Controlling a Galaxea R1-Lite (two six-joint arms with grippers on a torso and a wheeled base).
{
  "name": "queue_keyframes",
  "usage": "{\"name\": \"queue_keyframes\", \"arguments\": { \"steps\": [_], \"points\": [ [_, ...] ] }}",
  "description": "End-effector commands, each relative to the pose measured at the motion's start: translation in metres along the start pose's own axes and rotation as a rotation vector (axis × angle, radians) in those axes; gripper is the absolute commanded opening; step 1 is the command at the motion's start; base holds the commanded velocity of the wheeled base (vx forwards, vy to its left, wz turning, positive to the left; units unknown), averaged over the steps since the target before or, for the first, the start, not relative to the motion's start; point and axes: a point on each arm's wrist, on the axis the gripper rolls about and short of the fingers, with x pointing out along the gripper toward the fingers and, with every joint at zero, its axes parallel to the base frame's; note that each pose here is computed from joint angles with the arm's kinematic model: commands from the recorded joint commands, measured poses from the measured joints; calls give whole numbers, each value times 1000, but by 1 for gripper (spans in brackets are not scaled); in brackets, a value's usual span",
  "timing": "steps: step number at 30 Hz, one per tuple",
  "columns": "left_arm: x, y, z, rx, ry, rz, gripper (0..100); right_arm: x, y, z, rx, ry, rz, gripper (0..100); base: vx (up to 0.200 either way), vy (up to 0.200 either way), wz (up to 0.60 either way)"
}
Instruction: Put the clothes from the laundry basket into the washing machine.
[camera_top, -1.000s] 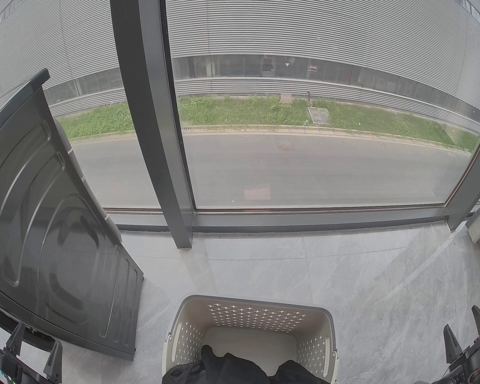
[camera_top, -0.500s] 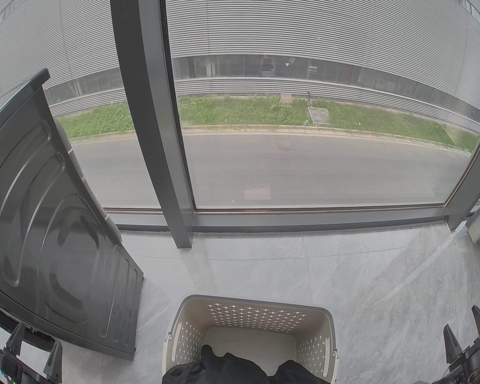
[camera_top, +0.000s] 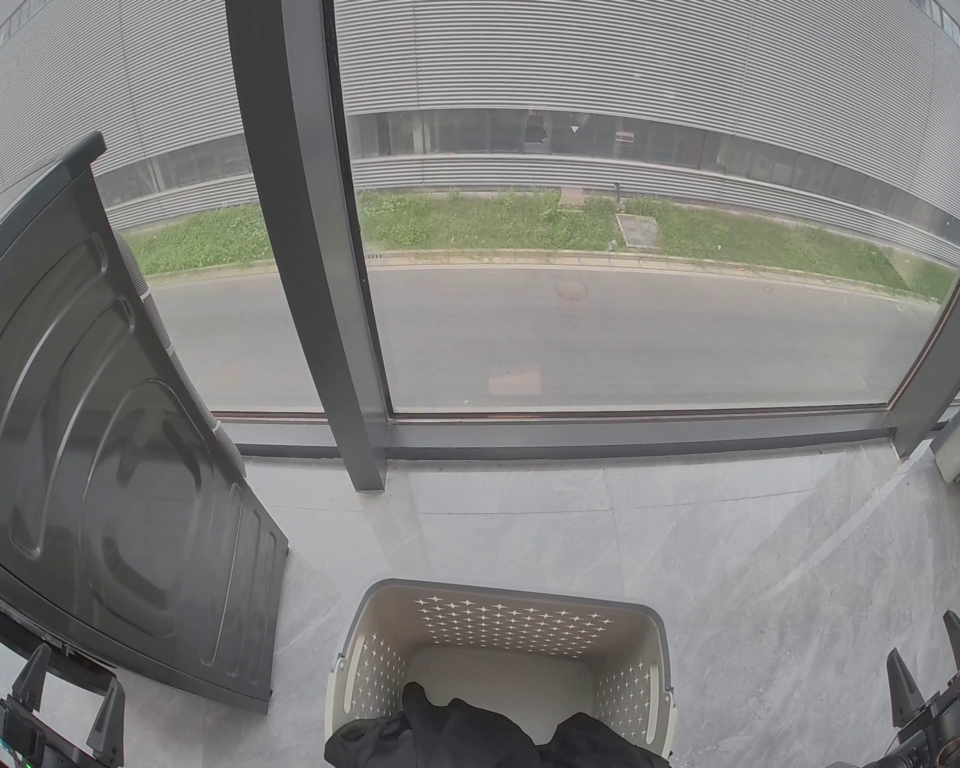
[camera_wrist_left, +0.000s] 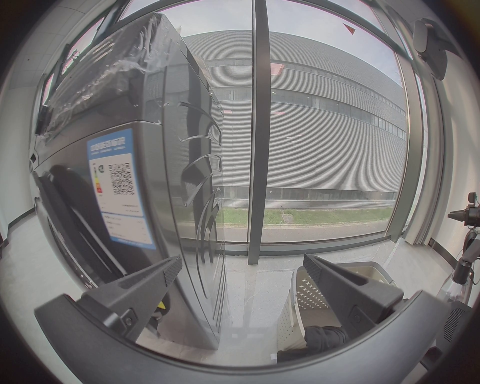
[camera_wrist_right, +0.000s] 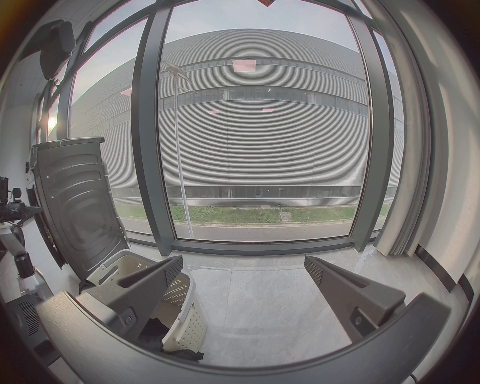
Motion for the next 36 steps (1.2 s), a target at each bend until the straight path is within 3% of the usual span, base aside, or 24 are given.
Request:
{"name": "queue_keyframes", "arguments": {
  "steps": [1, 30, 36],
  "points": [
    [0, 0, -4, 0, 1, 0, 100, 0, 0, -5, 0, 1, 0, 100, -200, 0, 0],
    [0, 0, -4, 1, 1, 0, 100, 0, 0, -5, 0, 1, 0, 100, -200, 0, 0],
    [0, 0, -4, 0, 1, 0, 100, 0, 0, -5, 0, 1, 0, 100, 0, 0, 0]
  ]
}}
